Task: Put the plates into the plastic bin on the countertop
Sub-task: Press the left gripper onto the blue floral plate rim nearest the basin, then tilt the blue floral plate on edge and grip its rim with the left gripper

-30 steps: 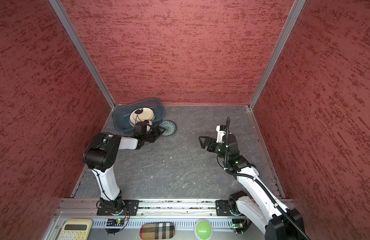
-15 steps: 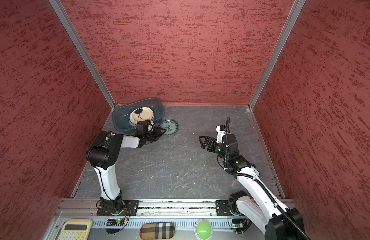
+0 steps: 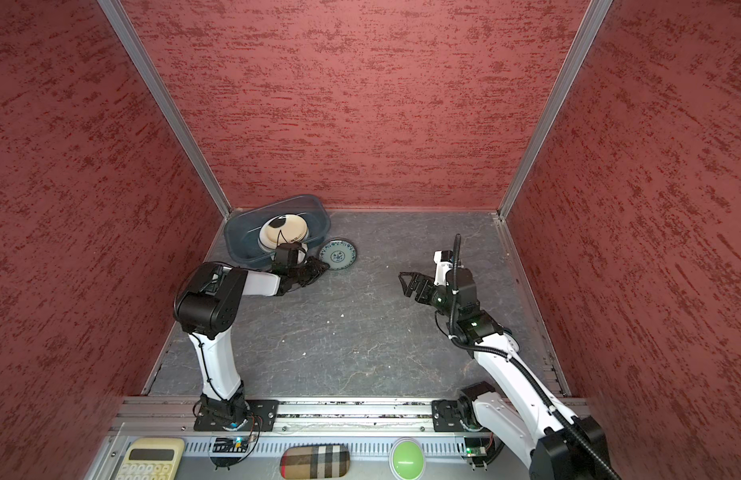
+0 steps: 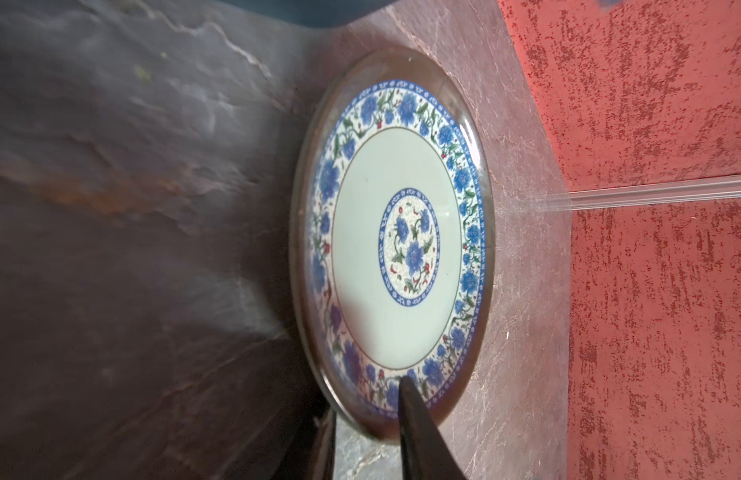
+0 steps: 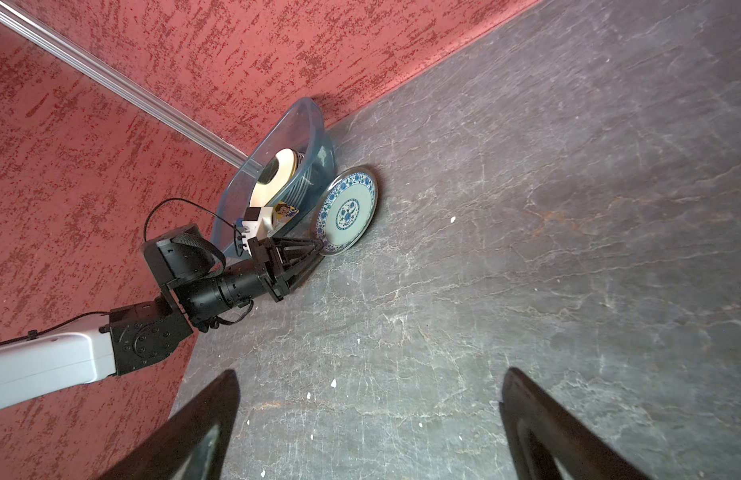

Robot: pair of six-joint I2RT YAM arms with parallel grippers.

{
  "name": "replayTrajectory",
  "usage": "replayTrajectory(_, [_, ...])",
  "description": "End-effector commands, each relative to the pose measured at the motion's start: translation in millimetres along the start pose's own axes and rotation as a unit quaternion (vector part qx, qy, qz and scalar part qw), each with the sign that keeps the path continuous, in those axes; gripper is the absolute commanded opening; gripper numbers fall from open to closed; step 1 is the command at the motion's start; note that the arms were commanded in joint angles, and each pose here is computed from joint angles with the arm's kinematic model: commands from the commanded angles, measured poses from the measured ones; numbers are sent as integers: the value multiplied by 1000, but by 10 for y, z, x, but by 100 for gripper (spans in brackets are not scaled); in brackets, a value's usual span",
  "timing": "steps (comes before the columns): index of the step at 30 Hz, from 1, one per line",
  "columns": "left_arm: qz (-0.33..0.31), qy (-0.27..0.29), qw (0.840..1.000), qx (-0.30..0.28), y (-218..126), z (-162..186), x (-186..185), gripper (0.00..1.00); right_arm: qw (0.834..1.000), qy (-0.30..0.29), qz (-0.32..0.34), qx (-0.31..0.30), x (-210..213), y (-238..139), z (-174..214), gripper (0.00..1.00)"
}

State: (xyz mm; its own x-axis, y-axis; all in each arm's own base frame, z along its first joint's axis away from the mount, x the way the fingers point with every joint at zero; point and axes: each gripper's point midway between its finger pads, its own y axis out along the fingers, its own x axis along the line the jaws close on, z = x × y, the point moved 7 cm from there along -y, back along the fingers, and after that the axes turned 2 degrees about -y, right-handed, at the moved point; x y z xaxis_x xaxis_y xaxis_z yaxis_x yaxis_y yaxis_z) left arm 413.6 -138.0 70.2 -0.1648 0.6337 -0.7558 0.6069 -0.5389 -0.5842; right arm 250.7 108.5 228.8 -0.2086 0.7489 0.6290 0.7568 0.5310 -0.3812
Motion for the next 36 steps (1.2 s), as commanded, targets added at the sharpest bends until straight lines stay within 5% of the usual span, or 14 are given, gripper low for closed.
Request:
replayTrajectory(1, [-33, -11, 999, 4, 46, 18, 143, 27, 1000, 0, 8, -6, -36, 1, -5, 99])
replayTrajectory(21, [-42, -82, 996, 7, 131, 75, 134, 22, 1000, -6, -4, 5, -19, 12, 15, 99])
replayTrajectory(29, [-52, -94, 994, 11, 163, 92, 101, 8, 1000, -19, -13, 14, -1, 18, 32, 99])
replayTrajectory(36, [-45, -94, 994, 18, 144, 105, 71, 6, 999, -16, -12, 28, -22, 36, 74, 99])
